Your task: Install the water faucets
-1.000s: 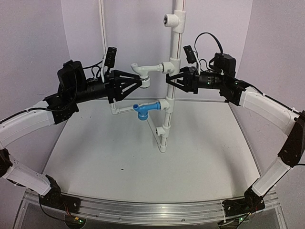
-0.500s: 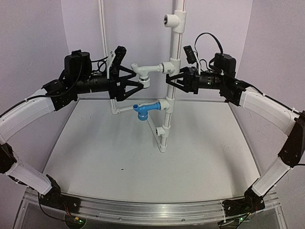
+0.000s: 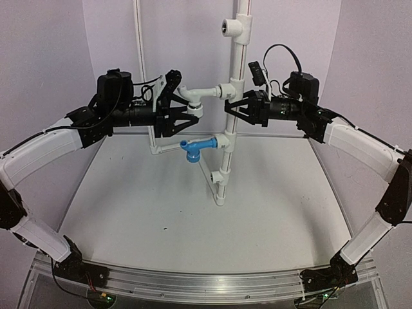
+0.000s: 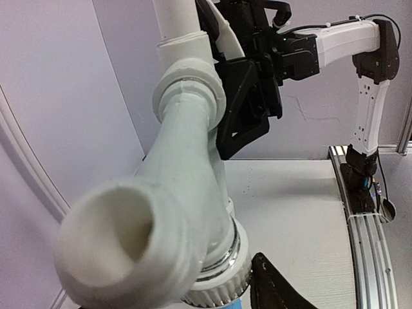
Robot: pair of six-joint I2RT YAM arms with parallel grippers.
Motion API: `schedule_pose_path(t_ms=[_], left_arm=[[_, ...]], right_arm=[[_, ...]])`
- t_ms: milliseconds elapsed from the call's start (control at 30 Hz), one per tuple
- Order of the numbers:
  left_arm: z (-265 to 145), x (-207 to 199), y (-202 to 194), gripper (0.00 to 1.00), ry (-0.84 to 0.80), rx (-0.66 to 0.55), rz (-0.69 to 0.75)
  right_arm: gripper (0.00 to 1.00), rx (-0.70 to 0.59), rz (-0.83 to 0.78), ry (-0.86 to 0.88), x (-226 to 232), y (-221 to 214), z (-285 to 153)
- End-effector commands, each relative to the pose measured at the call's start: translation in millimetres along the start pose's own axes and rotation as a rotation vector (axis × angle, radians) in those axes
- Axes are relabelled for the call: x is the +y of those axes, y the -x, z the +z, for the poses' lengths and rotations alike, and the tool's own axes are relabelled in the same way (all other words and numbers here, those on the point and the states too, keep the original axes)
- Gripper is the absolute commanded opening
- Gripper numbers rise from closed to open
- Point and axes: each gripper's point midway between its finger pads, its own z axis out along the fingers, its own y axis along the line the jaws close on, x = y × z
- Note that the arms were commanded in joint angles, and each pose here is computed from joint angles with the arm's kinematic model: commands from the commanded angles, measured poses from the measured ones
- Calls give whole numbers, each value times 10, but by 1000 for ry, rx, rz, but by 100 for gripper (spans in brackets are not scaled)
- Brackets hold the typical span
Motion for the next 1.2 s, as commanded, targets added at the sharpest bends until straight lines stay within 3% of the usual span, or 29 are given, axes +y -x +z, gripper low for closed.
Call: schedule_pose_path(t_ms=[0, 167, 433, 500, 600, 767, 967, 1167], left_arm=[[-77, 280, 337, 45, 144, -86, 141], [-100, 376, 347, 36, 209, -98, 184], [-170, 461, 332, 30, 291, -107, 238], [-182, 426, 352, 37, 274, -111, 238], [-174, 264, 340, 58, 179, -97, 195], [-259, 38, 273, 78, 82, -64, 64], [-510, -59, 202, 92, 120, -29, -56], [-767, 150, 102, 100, 317, -15, -275]], right_arm=[[0, 87, 304, 39, 125, -250, -41], [0, 99, 322, 42, 134, -293, -42], [0, 99, 318, 40, 144, -287, -55], [0, 96, 313, 37, 142, -270, -50], [0, 87, 299, 11, 88, -233, -49], [6, 66, 261, -43, 0, -131, -62], [47, 58, 238, -58, 19, -99, -97], [76, 43, 191, -65, 121, -3, -174]])
